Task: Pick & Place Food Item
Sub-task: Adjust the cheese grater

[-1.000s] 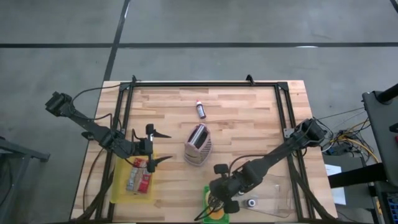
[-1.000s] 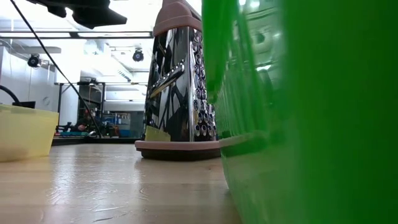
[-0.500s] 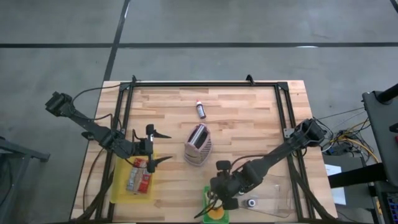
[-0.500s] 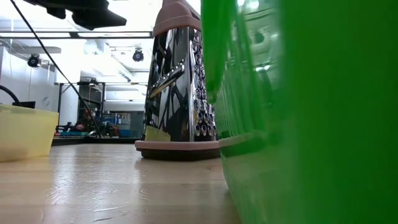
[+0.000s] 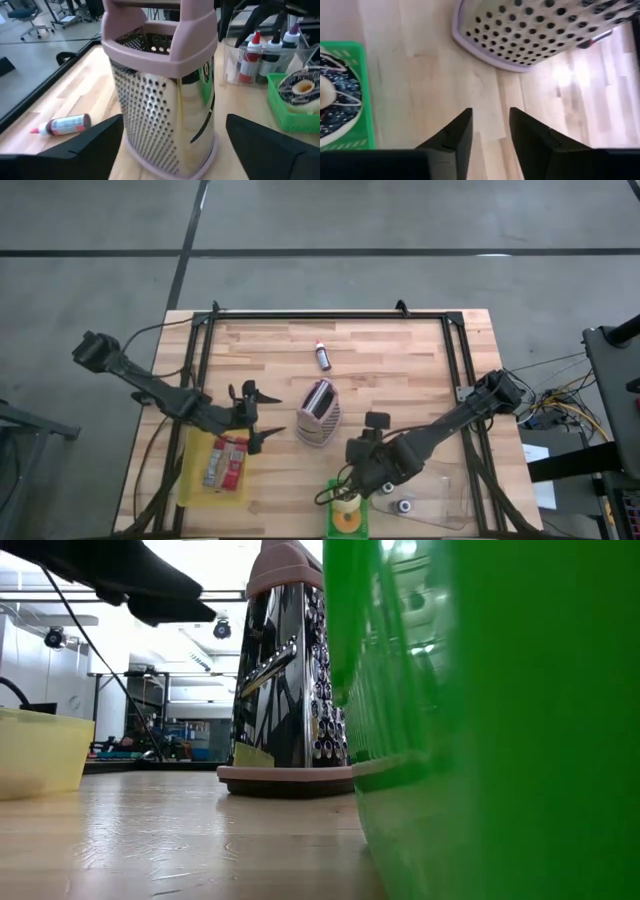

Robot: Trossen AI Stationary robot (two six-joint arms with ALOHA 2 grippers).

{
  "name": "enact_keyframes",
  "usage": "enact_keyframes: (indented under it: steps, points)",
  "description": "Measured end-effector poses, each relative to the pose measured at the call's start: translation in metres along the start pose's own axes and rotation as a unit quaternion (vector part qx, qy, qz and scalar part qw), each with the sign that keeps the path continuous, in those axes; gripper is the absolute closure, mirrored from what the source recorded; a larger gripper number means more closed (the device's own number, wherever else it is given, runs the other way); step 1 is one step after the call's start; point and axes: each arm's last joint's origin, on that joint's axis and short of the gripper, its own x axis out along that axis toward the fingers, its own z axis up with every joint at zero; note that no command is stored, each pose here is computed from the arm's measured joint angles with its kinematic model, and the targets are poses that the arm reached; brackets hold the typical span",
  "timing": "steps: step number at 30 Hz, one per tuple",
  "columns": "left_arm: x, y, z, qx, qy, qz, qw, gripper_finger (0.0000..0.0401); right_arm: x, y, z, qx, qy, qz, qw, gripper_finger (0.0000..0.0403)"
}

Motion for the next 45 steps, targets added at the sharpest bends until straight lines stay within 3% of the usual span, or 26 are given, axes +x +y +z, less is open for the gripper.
enact_keyframes:
  steps: [5,12,14,19,25,31,35,45]
  points:
    - [0.019,-0.003,-0.005,-0.008,0.013,0.013,1.0,0.0131,-0.006,-0.001,0.004,0.003,-0.008,-0.002,1.0,0.0314]
    - [0.039,-0.006,-0.01,-0.018,0.045,0.037,0.998,0.0352,-0.014,0.001,0.005,0.001,-0.016,0.004,1.0,0.0341]
    - [0.042,-0.003,-0.011,-0.032,0.049,0.049,0.997,0.0386,-0.015,0.001,0.006,0.0,-0.019,0.005,1.0,0.0346]
    - [0.05,0.009,-0.017,-0.071,0.083,0.068,0.992,0.0398,-0.017,0.002,0.006,-0.004,-0.025,0.001,1.0,0.0351]
    - [0.066,0.019,-0.031,-0.102,0.136,0.042,0.985,0.0399,-0.017,0.003,0.005,-0.006,-0.027,-0.001,1.0,0.0351]
    - [0.086,0.015,-0.038,-0.111,0.141,-0.003,0.984,0.04,-0.017,0.002,0.006,-0.006,-0.027,-0.001,1.0,0.0351]
    - [0.098,0.01,-0.043,-0.096,0.161,-0.019,0.982,0.0401,-0.017,0.002,0.005,-0.007,-0.027,-0.002,1.0,0.0351]
    - [0.131,-0.002,-0.023,-0.055,0.15,-0.051,0.986,0.0401,-0.018,0.003,0.005,-0.009,-0.025,-0.004,1.0,0.0351]
